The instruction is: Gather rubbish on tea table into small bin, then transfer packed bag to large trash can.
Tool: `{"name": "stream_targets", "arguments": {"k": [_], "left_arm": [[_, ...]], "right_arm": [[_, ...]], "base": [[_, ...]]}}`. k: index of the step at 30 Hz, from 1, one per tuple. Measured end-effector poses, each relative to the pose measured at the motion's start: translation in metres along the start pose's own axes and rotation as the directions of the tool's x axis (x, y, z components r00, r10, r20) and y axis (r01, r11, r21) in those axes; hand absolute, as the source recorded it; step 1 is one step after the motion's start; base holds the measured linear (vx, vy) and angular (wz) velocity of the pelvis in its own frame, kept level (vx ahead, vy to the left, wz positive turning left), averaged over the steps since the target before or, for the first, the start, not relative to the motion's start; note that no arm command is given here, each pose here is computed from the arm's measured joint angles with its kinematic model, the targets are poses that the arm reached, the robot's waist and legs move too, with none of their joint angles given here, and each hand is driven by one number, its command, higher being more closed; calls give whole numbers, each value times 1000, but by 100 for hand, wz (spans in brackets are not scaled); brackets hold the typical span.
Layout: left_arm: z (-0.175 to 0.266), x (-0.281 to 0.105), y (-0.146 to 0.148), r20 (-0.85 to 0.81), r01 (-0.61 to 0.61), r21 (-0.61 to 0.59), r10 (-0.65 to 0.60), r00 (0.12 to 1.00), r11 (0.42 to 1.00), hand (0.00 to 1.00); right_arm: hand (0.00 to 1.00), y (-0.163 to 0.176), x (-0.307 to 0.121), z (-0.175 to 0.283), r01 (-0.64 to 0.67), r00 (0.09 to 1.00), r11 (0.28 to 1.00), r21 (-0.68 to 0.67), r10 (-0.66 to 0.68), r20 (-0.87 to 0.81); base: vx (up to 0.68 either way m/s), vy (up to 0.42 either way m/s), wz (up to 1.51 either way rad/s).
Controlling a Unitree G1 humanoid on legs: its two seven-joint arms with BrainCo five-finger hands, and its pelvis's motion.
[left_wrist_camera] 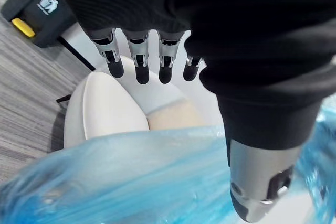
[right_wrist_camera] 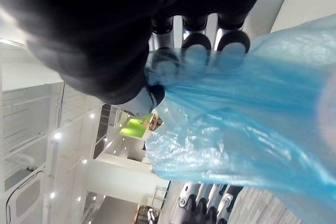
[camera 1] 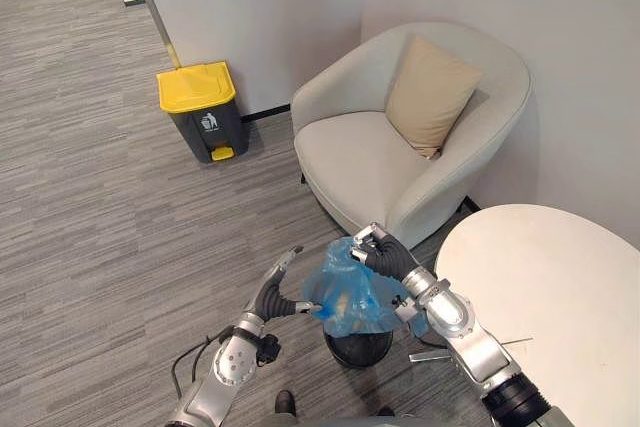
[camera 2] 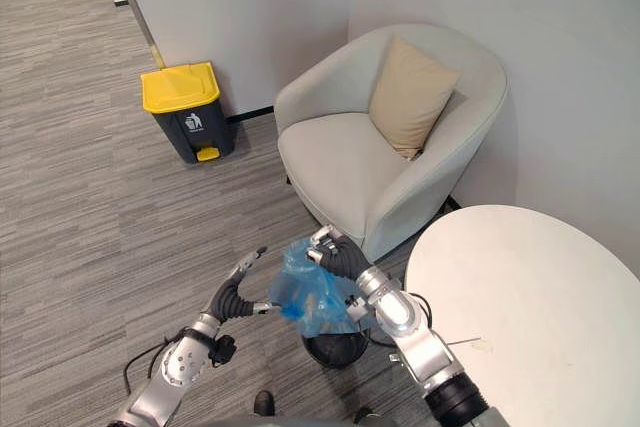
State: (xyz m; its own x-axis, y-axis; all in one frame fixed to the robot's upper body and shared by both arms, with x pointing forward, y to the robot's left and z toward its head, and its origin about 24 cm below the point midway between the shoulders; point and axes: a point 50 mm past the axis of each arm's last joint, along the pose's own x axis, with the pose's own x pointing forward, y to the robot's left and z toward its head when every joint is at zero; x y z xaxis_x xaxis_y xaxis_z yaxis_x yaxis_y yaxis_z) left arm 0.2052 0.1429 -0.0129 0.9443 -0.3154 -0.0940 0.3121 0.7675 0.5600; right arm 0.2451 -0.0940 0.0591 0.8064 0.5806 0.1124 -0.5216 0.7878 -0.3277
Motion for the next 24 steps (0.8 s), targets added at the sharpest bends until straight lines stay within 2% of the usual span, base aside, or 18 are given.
{"name": "stream_targets", "arguments": {"k": [10, 16, 24], "left_arm": [[16, 18, -13, 77, 68, 110, -77, 994, 992, 0], [8, 22, -23, 18, 92, 110, -94, 995, 990, 0], [4, 25, -35, -31, 90, 79, -88, 996, 993, 0]], "right_arm": [[100, 7, 20, 19, -56, 994, 996, 67, 49, 97], [100, 8, 30, 30, -70, 987, 990, 122, 51, 153], [100, 26, 38, 58, -186, 951, 960, 212, 121, 285]], "base": [[0, 0, 0], [0, 1, -4], [1, 1, -2]]}}
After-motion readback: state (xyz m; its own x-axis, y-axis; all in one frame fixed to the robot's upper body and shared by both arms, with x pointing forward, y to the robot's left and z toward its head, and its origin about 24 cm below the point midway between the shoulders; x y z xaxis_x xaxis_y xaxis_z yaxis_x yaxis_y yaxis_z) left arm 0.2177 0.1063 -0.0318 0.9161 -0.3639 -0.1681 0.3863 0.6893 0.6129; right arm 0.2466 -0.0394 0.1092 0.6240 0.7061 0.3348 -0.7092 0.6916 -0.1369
